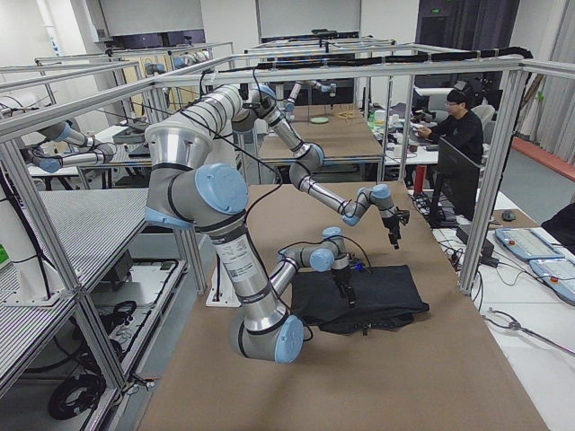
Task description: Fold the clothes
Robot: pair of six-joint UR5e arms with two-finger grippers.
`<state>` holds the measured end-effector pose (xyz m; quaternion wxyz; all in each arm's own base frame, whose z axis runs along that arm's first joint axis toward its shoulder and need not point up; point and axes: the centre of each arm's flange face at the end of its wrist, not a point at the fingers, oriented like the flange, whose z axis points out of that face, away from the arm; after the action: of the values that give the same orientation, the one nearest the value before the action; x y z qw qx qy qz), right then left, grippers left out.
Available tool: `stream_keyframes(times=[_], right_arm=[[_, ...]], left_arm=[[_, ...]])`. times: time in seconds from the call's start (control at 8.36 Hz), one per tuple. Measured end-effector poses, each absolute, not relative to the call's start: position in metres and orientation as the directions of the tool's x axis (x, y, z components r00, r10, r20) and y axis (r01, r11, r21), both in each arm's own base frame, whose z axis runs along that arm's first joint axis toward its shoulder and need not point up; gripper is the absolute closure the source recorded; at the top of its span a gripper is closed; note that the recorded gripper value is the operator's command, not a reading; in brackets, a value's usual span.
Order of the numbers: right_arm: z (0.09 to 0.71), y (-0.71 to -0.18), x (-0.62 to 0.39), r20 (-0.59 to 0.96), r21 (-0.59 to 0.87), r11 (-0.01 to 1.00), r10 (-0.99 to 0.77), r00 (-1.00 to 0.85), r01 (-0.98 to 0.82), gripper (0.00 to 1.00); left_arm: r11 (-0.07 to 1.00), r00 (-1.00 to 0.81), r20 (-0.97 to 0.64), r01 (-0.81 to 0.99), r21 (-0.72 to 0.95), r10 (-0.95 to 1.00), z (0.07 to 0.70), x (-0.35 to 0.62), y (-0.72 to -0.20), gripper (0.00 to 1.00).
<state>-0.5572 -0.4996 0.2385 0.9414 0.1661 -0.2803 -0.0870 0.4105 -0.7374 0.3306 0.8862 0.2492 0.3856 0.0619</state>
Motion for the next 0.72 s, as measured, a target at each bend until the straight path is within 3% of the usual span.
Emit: stream_keyframes(times=[0.72], right_arm=[[0.284, -0.591, -0.547, 0.461, 0.362, 0.932, -0.201, 0.865, 0.024, 0.06]], left_arm=[[0.868, 0.695, -0.653, 0.082, 0.489, 0.302, 0.331, 0.411, -0.737, 0.0]])
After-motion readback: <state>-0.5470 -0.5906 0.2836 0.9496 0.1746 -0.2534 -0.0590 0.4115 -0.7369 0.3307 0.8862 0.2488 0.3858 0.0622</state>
